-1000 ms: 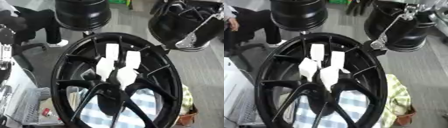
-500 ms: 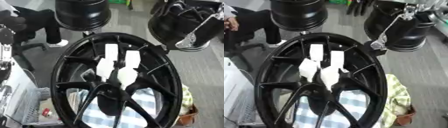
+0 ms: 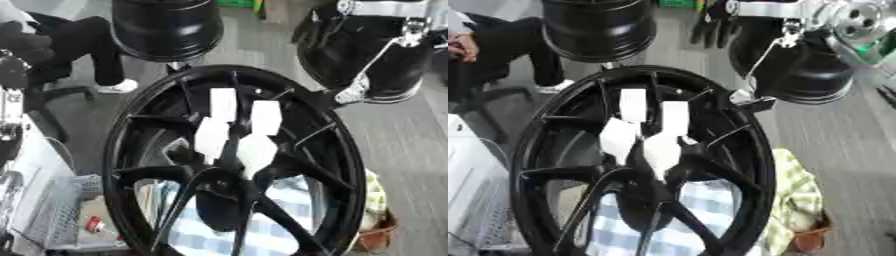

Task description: Pull the pin out of the wheel hub.

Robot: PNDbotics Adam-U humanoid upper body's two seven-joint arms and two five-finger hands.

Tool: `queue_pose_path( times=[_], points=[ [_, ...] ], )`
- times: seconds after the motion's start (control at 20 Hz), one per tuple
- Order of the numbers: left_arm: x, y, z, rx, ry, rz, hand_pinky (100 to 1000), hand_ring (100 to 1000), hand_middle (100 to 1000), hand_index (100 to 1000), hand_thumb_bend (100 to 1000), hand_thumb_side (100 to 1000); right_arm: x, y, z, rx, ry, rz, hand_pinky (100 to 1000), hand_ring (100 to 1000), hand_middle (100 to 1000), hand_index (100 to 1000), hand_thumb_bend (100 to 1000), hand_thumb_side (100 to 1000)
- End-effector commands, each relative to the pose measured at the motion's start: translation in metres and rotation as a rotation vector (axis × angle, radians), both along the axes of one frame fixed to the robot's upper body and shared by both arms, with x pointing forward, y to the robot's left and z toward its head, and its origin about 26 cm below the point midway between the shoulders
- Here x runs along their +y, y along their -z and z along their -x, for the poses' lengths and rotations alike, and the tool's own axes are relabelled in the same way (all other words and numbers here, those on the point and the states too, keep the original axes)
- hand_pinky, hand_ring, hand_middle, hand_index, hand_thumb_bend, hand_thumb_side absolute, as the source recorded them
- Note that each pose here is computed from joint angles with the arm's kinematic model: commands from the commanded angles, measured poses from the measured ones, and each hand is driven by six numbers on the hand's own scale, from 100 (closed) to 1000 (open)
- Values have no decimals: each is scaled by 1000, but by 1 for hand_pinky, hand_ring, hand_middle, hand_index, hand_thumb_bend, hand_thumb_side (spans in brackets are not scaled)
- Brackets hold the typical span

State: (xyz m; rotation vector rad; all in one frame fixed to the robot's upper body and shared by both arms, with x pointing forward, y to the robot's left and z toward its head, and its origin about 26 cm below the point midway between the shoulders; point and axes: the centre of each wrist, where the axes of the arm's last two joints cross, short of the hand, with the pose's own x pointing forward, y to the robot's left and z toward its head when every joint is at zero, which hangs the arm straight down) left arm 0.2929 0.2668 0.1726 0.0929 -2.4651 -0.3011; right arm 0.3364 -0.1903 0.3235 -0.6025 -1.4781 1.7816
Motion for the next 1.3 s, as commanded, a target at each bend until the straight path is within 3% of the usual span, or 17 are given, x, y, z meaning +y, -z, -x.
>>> queue_pose_path(
  times=[0.05, 0.45, 0.75, 1.3],
  points=[
    [1, -7, 2, -25, 4, -20, 784, 773, 654, 819, 163, 559, 4, -3, -7, 17, 33, 10, 809, 728, 685, 809, 574, 128],
    [0, -7, 2, -21, 11, -23, 785, 773, 655, 819, 160, 561, 20, 8, -19, 92, 65, 43, 811, 744, 706, 814, 582, 131],
    [1, -7, 2, -19, 10, -26, 785, 774, 655, 819, 158, 564, 33, 4, -21, 121, 66, 68, 811, 746, 708, 815, 597, 147],
    [0, -6, 2, -15, 12, -23, 786, 773, 656, 819, 157, 566, 44, 16, -27, 173, 110, 49, 803, 732, 672, 782, 582, 127]
  ],
)
